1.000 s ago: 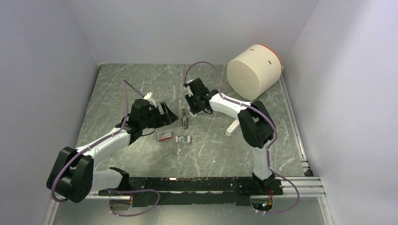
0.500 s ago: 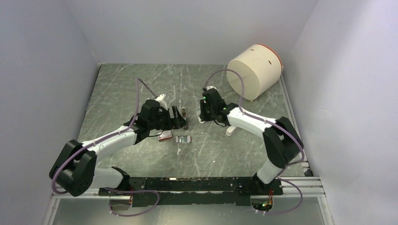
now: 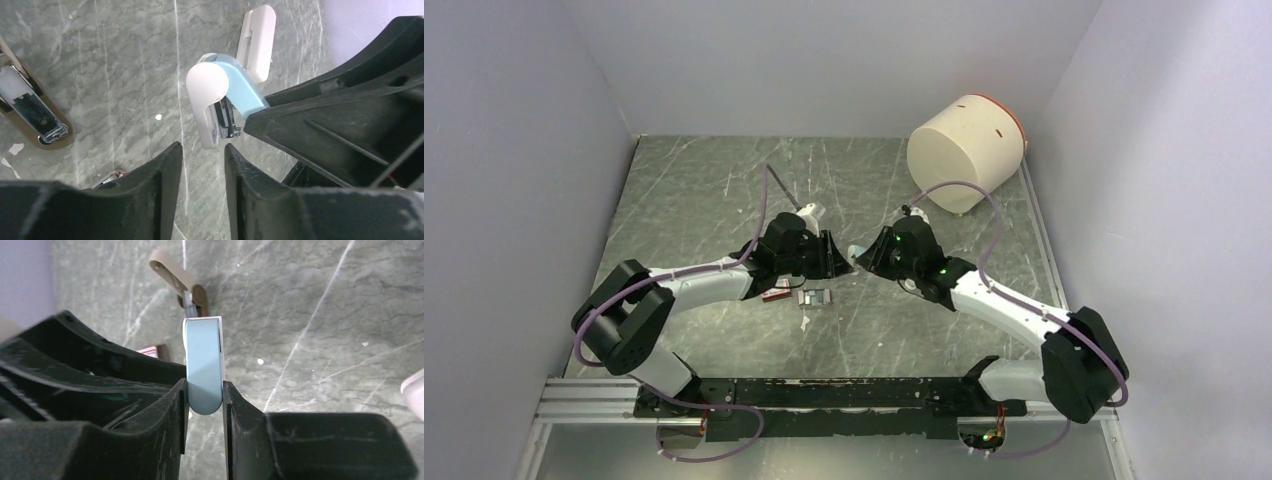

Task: Load the staples into the stapler

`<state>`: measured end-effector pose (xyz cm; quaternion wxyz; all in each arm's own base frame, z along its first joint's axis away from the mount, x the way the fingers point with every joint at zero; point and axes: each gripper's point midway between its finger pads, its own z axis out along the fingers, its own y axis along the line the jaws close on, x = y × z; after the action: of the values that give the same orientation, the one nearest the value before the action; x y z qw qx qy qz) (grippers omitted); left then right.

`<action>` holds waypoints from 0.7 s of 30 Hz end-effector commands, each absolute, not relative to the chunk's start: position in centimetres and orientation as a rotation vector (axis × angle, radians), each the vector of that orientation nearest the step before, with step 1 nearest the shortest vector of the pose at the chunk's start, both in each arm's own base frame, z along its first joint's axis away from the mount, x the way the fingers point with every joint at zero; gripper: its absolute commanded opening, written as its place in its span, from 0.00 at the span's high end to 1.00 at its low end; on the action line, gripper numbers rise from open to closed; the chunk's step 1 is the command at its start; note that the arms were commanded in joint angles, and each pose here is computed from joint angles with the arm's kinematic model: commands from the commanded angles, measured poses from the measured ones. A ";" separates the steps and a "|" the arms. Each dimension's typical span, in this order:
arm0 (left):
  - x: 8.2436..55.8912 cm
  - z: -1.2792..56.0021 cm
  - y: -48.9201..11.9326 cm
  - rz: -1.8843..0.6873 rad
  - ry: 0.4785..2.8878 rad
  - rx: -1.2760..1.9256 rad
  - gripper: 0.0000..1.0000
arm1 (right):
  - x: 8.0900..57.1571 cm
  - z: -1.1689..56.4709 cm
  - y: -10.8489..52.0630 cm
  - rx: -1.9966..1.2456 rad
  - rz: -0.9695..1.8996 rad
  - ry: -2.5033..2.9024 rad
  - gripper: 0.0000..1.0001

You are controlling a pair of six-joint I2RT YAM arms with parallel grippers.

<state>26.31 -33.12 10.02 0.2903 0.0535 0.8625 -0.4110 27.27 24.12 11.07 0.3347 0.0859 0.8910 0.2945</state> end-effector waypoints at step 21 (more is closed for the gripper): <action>27.7 11.3 -34.9 -1.136 2.135 0.243 0.72 | 27.7 14.1 24.8 0.287 0.912 2.274 0.79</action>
<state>27.18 -34.13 10.25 0.3191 0.0740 0.8459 -0.4209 27.65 24.25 13.17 0.3373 0.1160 0.8731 0.3324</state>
